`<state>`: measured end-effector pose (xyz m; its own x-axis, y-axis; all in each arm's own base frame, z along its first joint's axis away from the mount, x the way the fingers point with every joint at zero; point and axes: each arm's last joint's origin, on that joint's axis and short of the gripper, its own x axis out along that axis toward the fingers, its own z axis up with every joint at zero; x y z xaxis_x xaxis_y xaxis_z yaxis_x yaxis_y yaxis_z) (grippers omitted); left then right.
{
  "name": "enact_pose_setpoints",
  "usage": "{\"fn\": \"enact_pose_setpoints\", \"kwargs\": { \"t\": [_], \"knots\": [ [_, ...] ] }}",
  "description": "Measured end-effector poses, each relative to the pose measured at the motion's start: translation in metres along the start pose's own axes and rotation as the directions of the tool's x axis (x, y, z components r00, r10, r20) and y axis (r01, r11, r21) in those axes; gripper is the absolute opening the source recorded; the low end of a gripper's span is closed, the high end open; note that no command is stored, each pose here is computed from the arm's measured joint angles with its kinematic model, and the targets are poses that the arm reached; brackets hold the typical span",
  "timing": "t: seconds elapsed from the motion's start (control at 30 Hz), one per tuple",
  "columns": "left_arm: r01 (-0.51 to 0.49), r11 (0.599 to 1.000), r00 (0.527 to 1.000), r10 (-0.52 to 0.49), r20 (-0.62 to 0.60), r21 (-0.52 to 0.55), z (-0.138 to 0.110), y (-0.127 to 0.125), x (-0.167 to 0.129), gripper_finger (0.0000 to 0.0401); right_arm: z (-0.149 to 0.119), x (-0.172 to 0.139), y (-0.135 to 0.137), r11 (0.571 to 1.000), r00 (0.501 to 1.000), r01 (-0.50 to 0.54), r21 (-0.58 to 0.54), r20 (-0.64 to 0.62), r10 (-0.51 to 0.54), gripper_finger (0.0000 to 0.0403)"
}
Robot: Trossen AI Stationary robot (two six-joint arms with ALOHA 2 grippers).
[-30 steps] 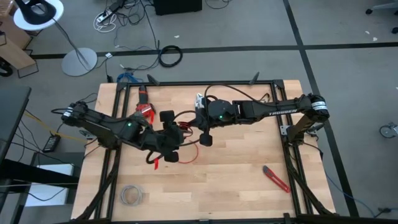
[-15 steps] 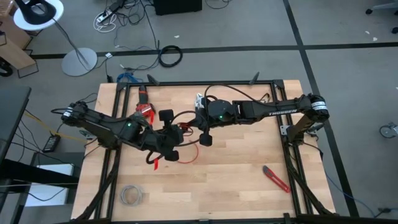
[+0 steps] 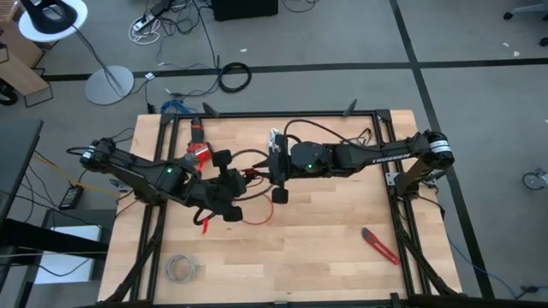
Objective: Coil cords
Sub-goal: Coil the red wire onto the black spool
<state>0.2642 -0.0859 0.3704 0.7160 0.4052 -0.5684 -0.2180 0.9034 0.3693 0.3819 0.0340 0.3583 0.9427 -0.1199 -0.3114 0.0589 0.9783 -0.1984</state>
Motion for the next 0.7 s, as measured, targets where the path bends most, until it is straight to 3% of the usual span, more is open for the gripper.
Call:
{"fn": "enact_pose_setpoints", "kwargs": {
  "t": [0.27,0.4,0.57,0.7],
  "knots": [
    [0.1,0.982,0.984,-0.074,0.162,-0.159,-0.027,0.006,-0.008,0.0,0.011,-0.004,0.014,0.998,0.994,-0.026,-0.053,0.102,0.031,0.0099],
    [0.205,0.947,0.935,-0.115,0.335,-0.249,-0.045,0.01,-0.015,0.0,0.016,-0.007,0.021,0.996,0.989,-0.03,-0.085,0.143,0.042,0.0098],
    [0.311,0.904,0.83,-0.108,0.547,-0.294,-0.071,0.013,-0.02,0.0,0.02,-0.01,0.027,0.996,0.984,-0.014,-0.087,0.175,0.029,0.0098],
    [0.376,0.88,0.707,-0.069,0.704,-0.291,-0.091,0.014,-0.021,0.0,0.023,-0.011,0.029,0.995,0.98,0.019,-0.095,0.197,0.0,0.0096]
  ]
}}
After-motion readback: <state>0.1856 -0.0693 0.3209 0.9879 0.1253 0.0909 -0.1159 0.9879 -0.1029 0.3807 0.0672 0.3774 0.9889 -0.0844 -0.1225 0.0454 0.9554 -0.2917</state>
